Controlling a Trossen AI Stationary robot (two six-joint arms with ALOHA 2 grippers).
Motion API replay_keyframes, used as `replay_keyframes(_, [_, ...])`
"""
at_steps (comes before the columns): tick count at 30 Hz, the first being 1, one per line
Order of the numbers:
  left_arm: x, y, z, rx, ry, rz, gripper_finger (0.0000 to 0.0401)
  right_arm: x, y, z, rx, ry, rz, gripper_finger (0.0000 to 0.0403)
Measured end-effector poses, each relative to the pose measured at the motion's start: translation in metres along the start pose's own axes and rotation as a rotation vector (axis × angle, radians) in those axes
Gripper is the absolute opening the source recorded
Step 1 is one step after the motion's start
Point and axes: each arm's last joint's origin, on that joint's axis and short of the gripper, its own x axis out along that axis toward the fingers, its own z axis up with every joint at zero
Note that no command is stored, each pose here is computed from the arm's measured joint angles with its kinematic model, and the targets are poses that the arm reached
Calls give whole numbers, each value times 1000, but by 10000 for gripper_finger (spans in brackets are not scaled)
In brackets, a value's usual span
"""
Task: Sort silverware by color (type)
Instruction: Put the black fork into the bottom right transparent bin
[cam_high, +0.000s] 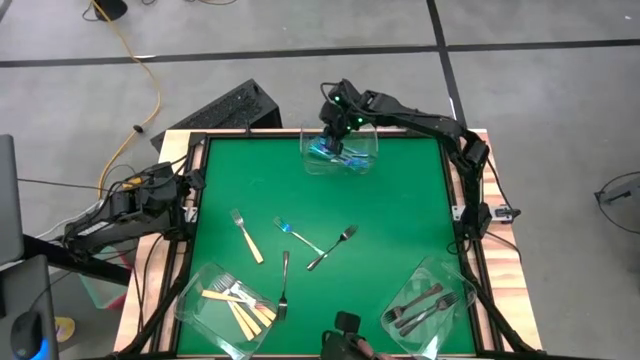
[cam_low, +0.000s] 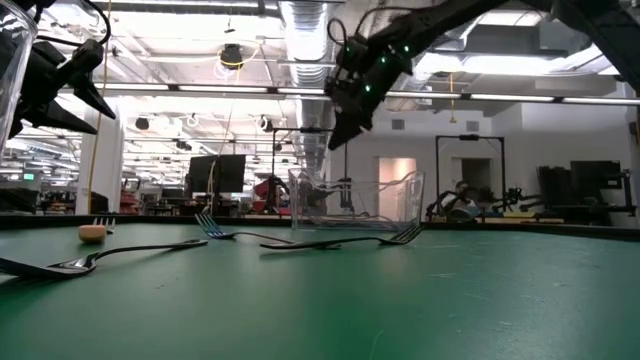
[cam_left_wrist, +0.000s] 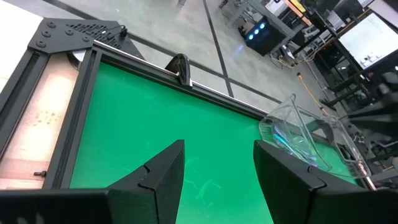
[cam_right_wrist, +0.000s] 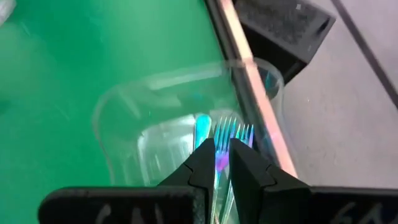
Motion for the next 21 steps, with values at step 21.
replay_keyframes(21, [0, 0, -1, -16, 24, -12, 176, -45, 66, 64, -66, -202, 174, 67])
